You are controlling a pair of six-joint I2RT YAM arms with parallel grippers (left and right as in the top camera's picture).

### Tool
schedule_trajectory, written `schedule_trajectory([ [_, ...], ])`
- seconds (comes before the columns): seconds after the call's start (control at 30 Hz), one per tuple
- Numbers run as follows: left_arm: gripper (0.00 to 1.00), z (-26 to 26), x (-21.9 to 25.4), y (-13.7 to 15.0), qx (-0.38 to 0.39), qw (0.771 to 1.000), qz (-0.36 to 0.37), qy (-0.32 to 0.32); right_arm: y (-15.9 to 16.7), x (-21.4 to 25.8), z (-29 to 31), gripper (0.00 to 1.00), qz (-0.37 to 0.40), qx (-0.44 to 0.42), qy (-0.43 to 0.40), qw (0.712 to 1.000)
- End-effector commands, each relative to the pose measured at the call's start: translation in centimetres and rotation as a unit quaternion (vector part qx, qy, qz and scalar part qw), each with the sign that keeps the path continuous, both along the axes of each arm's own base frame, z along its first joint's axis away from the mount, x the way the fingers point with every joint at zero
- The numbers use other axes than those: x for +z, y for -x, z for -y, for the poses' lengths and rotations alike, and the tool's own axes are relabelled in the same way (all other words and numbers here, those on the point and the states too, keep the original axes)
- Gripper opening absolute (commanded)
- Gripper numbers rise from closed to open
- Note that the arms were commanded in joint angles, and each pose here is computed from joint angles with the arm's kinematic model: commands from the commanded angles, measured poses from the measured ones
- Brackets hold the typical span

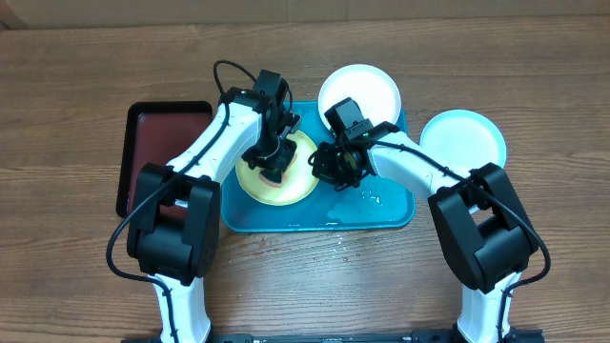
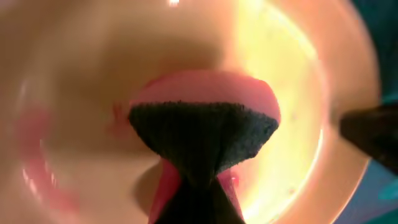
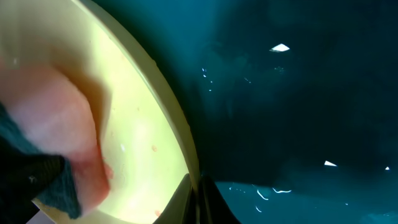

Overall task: Clean dirty plates on tray and stack at the side
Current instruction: 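Scrub the yellow plate with the sponge in the left gripper, then keep scrubbing the yellow plate with the sponge while right gripper holds it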

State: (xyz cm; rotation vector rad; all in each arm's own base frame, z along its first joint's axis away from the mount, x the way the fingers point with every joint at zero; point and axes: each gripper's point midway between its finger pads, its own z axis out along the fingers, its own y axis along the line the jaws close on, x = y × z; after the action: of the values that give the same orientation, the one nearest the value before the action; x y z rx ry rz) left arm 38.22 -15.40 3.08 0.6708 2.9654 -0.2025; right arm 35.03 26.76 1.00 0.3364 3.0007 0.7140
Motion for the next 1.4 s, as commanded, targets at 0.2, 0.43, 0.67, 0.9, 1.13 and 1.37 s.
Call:
schedule_trajectory([
  [0.2,0.04,-2.1,1.5,-6.0,0.090,0.984,0.138,-0.062,0.0,-1.3,0.6,0.04,-0.004,-0.003,0.023,1.000],
  [0.43,0.04,-7.3,2.4,-5.9,0.207,0.946,0.169,-0.183,0.0,-1.3,0.6,0.04,-0.005,-0.003,0.023,1.000],
  [0.67,0.04,-6.0,2.4,-6.8,0.219,0.949,0.178,-0.144,0.0,-1.3,0.6,0.04,-0.004,-0.003,0.023,1.000],
  [0.9,0.04,1.0,1.6,-5.6,0.109,0.988,0.110,0.028,0.0,-1.3,0.6,0.04,-0.004,-0.003,0.023,1.000],
  [1.13,0.04,1.9,1.7,-5.2,0.045,0.992,0.109,0.042,0.0,-1.3,0.6,0.04,-0.004,-0.003,0.022,1.000],
  [1.37,0.04,2.1,1.1,-2.8,-0.031,0.996,0.069,0.043,0.0,-1.3,0.6,0.04,-0.004,-0.003,0.022,1.000],
])
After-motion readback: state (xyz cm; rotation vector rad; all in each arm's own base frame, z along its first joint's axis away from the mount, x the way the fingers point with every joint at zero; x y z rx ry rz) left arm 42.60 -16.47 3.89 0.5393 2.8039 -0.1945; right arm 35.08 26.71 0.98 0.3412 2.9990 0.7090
